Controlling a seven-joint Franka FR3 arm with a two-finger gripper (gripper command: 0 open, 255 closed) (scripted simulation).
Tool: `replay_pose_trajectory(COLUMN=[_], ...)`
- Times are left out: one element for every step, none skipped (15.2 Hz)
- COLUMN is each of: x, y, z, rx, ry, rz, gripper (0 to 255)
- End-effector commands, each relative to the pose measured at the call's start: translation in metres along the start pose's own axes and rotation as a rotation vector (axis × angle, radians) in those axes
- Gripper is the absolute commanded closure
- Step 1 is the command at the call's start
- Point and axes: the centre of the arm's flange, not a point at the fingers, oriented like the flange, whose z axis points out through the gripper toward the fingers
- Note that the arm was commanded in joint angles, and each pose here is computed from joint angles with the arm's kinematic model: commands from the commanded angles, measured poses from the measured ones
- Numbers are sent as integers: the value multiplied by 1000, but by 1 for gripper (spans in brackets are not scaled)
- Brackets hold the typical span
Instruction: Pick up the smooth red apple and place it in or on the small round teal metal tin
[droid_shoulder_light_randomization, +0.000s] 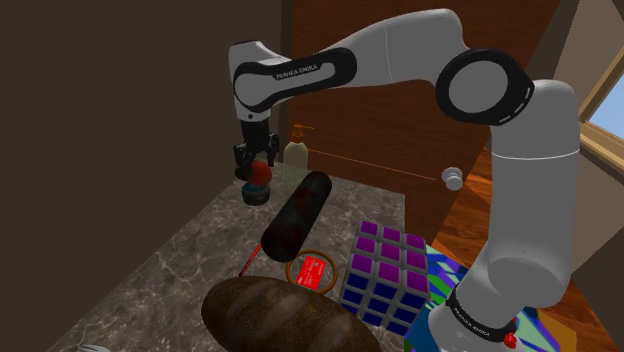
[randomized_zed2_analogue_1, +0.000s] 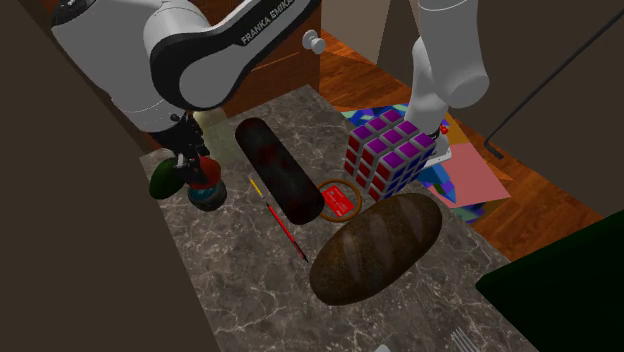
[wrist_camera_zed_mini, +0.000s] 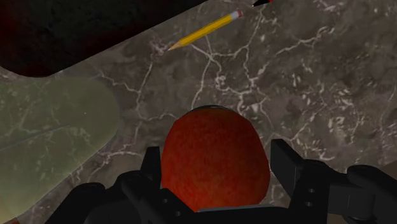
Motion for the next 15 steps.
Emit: replay_pose_trajectory(x=[1,1,1,1,1,1,1,1,1,1,1,1,1,1,1], y=[-2,-2,-2,-2,-2,-2,-2,-2,-2,-2,-2,-2,-2,-2,-2], z=[11,17,18,18,18,18,18,18,18,18,18,18,18,18,18], rx=[0,0,0,0,0,0,0,0,0,0,0,0,0,0,0], ry=[1,1,1,1,1,1,1,1,1,1,1,1,1,1,1], rz=[0,0,0,0,0,0,0,0,0,0,0,0,0,0,0], gripper=[255,255,255,255,255,255,255,255,255,255,0,0,0,0,0])
